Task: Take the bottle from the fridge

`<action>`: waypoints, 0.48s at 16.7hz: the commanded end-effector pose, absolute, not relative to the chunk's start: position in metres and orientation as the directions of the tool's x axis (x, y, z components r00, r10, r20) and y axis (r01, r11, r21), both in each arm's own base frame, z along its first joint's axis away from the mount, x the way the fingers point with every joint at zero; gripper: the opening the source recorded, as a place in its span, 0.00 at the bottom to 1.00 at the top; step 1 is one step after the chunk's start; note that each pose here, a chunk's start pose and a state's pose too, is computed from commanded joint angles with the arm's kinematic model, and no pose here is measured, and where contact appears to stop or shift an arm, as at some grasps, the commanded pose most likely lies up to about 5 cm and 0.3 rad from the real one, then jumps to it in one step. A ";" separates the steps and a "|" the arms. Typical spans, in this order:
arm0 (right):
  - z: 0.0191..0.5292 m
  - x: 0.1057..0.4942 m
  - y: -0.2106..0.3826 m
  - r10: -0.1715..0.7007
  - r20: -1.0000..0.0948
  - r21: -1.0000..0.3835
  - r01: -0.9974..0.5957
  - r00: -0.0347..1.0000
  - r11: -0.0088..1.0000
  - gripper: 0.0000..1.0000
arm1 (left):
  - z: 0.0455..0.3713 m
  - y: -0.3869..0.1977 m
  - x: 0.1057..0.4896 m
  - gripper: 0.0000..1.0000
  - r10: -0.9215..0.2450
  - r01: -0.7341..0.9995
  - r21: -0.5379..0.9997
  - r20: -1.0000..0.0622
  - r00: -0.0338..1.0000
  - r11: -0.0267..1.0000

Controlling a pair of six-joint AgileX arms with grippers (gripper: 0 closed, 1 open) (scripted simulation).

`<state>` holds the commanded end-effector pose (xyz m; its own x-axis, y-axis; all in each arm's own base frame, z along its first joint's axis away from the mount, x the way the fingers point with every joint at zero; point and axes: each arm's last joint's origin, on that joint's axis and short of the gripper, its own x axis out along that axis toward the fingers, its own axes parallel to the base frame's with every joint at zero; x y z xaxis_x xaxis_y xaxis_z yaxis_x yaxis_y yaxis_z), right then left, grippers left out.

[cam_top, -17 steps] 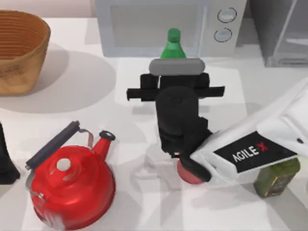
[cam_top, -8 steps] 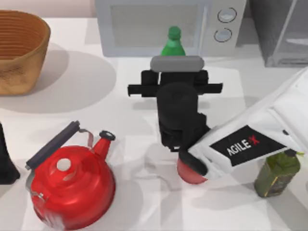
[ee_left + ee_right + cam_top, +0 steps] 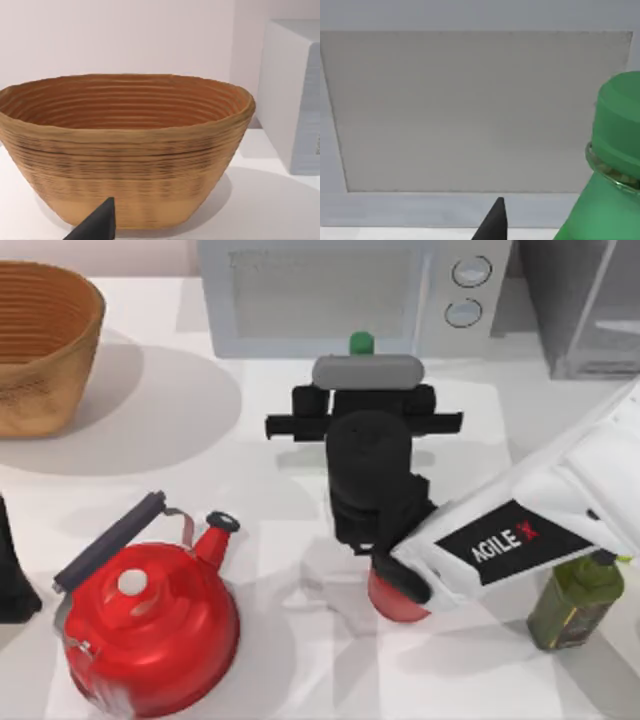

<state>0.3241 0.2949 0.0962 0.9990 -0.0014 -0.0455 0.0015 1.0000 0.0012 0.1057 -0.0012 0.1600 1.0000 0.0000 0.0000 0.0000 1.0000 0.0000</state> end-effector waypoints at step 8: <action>0.096 0.324 0.295 -0.001 -0.046 0.001 0.001 0.999 1.000 1.00 | 0.160 -0.001 0.106 1.00 0.000 0.000 0.000 0.000 1.000 1.000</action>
